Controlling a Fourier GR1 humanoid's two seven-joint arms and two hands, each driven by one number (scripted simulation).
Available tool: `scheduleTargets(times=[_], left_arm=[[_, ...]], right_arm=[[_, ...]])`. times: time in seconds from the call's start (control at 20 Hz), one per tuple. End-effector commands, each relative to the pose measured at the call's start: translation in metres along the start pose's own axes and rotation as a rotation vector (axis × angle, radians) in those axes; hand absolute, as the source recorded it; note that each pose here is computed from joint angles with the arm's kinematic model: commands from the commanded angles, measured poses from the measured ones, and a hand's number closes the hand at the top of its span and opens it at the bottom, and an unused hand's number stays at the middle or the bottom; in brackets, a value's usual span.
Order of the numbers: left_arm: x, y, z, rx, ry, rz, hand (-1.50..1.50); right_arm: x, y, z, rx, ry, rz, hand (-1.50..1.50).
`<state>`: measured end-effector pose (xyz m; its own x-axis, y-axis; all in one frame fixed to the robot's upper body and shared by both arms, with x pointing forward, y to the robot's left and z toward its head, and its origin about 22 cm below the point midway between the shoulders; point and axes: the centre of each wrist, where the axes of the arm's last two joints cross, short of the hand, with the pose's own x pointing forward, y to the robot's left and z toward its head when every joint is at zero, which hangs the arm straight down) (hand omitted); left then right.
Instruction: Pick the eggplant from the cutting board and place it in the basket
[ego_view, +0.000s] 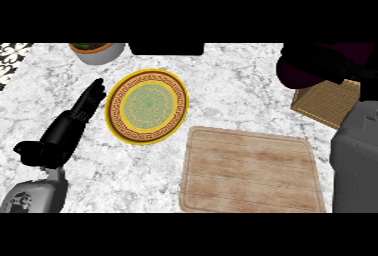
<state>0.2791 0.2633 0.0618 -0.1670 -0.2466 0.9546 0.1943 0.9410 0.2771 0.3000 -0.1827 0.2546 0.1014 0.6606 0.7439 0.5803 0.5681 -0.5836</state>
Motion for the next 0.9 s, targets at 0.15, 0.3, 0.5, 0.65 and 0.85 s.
scheduleTargets(times=[0.15, 0.3, 0.5, 0.65, 0.85], left_arm=[[-0.005, 0.005, 0.009, -0.012, 0.012, 0.0, 0.0], [-0.005, 0.002, -0.001, -0.002, 0.008, -0.003, 0.0], [-0.012, 0.001, 0.003, 0.006, 0.014, 0.033, 0.0], [-0.003, 0.0, 0.012, 0.001, 0.006, 0.005, 0.0], [-0.001, -0.001, 0.005, 0.013, 0.005, 0.007, 0.0]], right_arm=[[-0.034, -0.015, -0.069, -0.166, 0.077, -0.04, 1.5], [-0.065, -0.022, -0.09, -0.186, 0.084, -0.013, 1.5], [-0.08, -0.02, -0.101, -0.157, 0.134, -0.002, 1.5], [-0.097, -0.024, -0.106, -0.135, 0.146, 0.027, 1.5], [-0.144, -0.036, -0.127, -0.111, 0.146, 0.033, 1.5]])
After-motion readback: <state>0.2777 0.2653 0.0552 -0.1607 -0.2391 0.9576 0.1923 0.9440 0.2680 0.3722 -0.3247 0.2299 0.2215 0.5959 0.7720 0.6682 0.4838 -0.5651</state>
